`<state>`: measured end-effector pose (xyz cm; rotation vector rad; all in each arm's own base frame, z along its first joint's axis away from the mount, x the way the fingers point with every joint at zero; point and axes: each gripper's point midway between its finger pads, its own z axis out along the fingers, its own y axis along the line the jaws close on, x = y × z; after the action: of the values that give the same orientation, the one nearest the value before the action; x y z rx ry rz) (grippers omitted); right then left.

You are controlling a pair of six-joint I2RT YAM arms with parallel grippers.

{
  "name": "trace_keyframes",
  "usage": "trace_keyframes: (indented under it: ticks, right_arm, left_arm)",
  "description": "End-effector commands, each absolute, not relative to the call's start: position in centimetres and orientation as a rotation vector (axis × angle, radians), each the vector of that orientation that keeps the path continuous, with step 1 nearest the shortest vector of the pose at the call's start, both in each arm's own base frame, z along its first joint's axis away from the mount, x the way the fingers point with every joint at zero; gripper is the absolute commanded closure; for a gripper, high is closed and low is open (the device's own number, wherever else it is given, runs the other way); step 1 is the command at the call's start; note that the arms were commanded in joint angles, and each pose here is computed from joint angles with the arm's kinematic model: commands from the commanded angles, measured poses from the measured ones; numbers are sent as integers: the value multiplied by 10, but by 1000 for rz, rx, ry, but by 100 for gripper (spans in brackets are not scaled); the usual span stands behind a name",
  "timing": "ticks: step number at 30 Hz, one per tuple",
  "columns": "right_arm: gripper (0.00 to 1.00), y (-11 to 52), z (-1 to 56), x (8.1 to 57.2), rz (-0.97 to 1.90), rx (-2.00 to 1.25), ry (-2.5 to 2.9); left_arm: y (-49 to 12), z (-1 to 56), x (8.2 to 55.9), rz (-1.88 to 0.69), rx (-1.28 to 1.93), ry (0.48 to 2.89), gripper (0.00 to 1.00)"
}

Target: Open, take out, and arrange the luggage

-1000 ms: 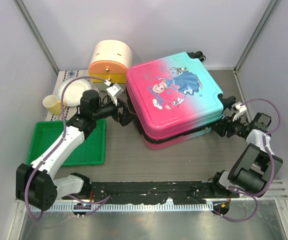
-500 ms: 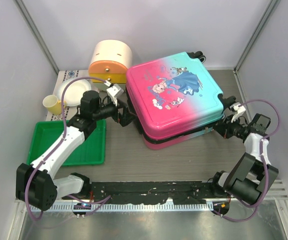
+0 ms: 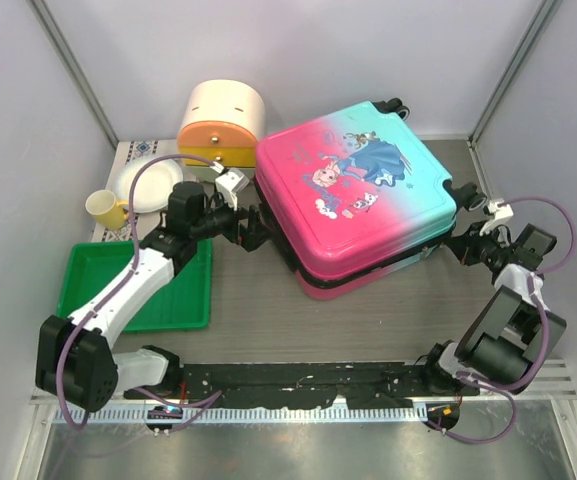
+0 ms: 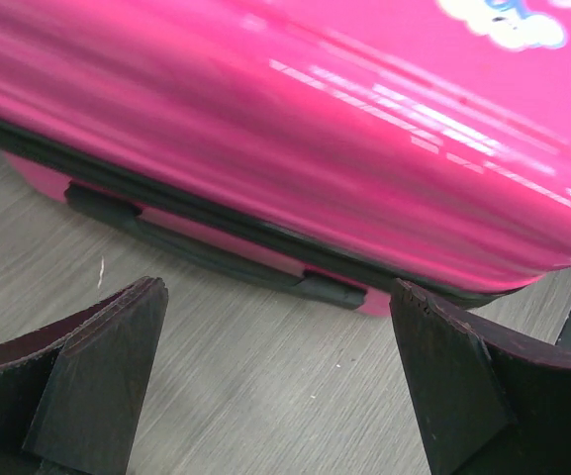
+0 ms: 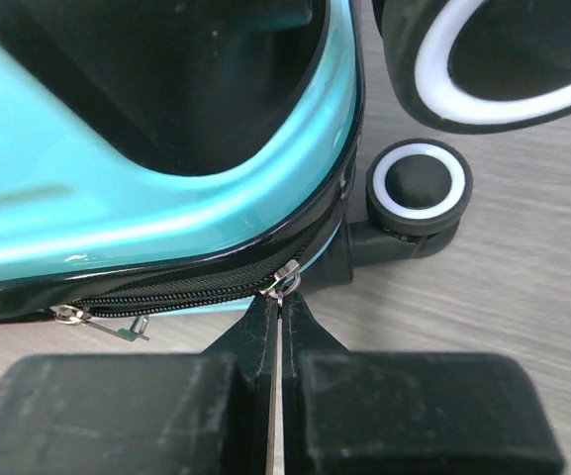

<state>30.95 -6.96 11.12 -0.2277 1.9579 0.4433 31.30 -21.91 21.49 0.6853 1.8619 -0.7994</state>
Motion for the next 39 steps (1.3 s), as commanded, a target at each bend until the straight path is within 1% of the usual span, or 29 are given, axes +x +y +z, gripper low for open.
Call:
trace_keyframes:
  ticks: [1,6,10,11,14,15,16,17,18,20,24,29,31,35,38,39]
  right_arm:
    - [99,-133,160,356,86,-367,1790]
    - [99,-135,157,363,98,-443,1762]
    - [99,-130,154,363,124,-462,1758]
    - [99,-130,153,362,127,-462,1758]
    - [99,-125,151,359,140,-469,1756]
    - [99,-123,149,358,147,-470,1758]
    - [99,-122,150,357,150,-474,1755]
    - [99,-121,150,356,150,-474,1755]
    - [99,-120,150,355,152,-472,1757]
    - [99,-119,152,354,152,-474,1755]
    - [99,-115,156,350,158,-482,1753]
    - [99,-110,160,347,159,-501,1736]
    - [99,-108,159,345,154,-516,1730]
    - [99,-105,157,344,166,-524,1725]
    - [99,-104,157,343,173,-530,1720]
    - [99,-103,157,343,176,-532,1719]
  left_arm:
    - [-214,216,331,-787,568,1914,0]
    - [-204,207,347,-821,419,1983,2]
    - [-200,193,341,-880,209,2120,3]
    - [-200,185,335,-916,79,2191,5]
    - [-194,157,329,-890,-159,2334,10]
    - [-196,153,329,-887,-238,2363,11]
    - [-199,144,328,-884,-275,2401,11]
    - [-206,137,321,-862,-290,2442,15]
    - [-204,136,327,-786,-352,2444,17]
    - [-218,124,319,-740,-360,2513,16]
    - [-234,117,323,-713,-418,2535,15]
    - [-244,88,325,-706,-600,2599,16]
    - [-254,85,327,-721,-589,2610,18]
    - [-265,87,343,-693,-586,2579,18]
    - [-271,78,342,-677,-619,2608,22]
    - [-270,72,343,-635,-624,2611,34]
